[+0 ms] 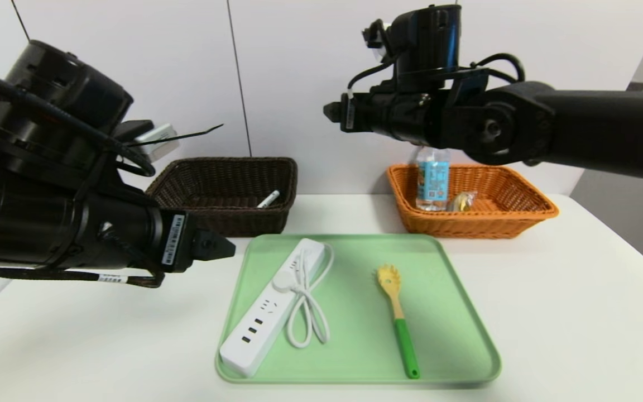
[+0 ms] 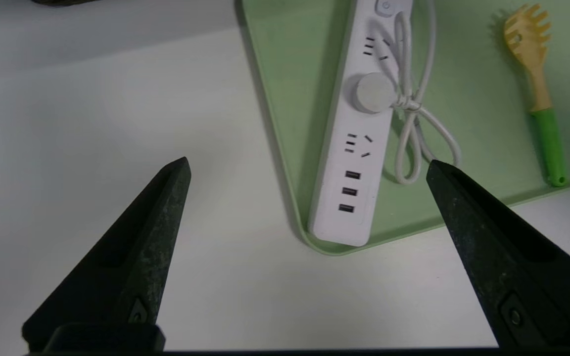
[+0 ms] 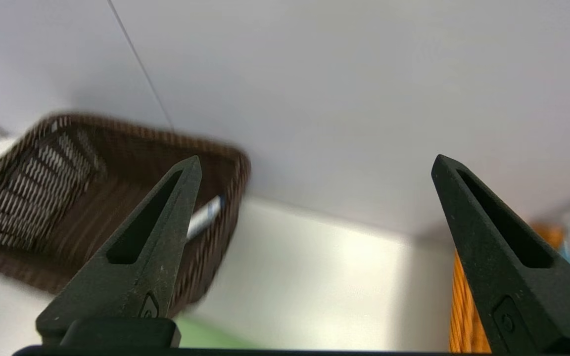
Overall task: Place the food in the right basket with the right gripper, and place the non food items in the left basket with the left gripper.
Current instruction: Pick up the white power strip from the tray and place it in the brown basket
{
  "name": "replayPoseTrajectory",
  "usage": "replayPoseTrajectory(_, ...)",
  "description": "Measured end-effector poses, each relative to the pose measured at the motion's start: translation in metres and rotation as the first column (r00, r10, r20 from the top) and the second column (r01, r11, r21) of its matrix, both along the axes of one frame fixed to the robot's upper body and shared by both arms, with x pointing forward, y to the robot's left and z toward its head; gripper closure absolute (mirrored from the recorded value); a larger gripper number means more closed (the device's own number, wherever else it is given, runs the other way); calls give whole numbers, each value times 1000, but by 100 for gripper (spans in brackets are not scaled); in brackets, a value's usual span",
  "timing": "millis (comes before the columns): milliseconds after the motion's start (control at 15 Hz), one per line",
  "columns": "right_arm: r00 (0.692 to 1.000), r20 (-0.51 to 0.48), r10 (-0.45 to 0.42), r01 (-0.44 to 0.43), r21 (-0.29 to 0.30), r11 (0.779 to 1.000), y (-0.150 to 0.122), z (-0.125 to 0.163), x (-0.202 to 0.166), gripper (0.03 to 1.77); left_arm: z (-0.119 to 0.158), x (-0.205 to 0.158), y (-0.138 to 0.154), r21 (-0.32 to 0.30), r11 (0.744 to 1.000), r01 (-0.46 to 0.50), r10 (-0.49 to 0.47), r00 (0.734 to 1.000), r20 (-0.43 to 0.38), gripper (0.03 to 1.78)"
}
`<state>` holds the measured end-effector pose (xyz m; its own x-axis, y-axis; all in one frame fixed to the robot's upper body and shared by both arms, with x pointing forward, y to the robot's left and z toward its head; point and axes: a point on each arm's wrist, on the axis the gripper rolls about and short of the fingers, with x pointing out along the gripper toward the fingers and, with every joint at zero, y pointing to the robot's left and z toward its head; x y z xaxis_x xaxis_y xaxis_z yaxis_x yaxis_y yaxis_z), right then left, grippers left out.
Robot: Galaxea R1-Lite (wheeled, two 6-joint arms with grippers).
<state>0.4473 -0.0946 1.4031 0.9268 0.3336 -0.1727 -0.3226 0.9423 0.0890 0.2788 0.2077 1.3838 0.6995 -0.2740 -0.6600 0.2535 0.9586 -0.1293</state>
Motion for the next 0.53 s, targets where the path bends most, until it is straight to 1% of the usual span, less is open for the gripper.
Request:
replayPoseTrajectory(67, 995, -99, 1, 0, 19, 1000, -13, 1, -5, 18, 3, 2, -9, -19, 1000, 14, -14, 1000, -1, 12)
replayPoseTrajectory(133, 978, -209, 6, 2, 41, 999, -29, 2, -10, 17, 5, 3, -19, -41, 999, 26, -27, 1000, -6, 12)
replayPoseTrajectory(200, 949, -315, 13, 9, 69, 998, -43, 2, -17, 16, 7, 5, -28, -67, 997, 33, -34, 999, -13, 12)
replayPoseTrajectory(267, 906, -422, 21, 21, 95, 995, -57, 2, -26, 15, 7, 6, -39, -89, 995, 43, -45, 999, -23, 12)
replayPoseTrajectory(333, 863, -505, 28, 33, 113, 993, -67, 3, -36, 14, 7, 6, -49, -102, 993, 62, -65, 997, -28, 12)
replayPoseTrajectory(400, 824, -567, 21, 53, 115, 992, -74, 4, -46, 14, 6, 5, -61, -108, 990, 90, -94, 995, -32, 12)
replayPoseTrajectory(467, 799, -602, 8, 64, 98, 993, -80, 5, -54, 13, 6, 5, -71, -111, 987, 117, -121, 992, -32, 12)
replayPoseTrajectory(533, 787, -617, 0, 66, 85, 994, -85, 8, -60, 13, 5, 4, -80, -112, 984, 140, -144, 989, -33, 12)
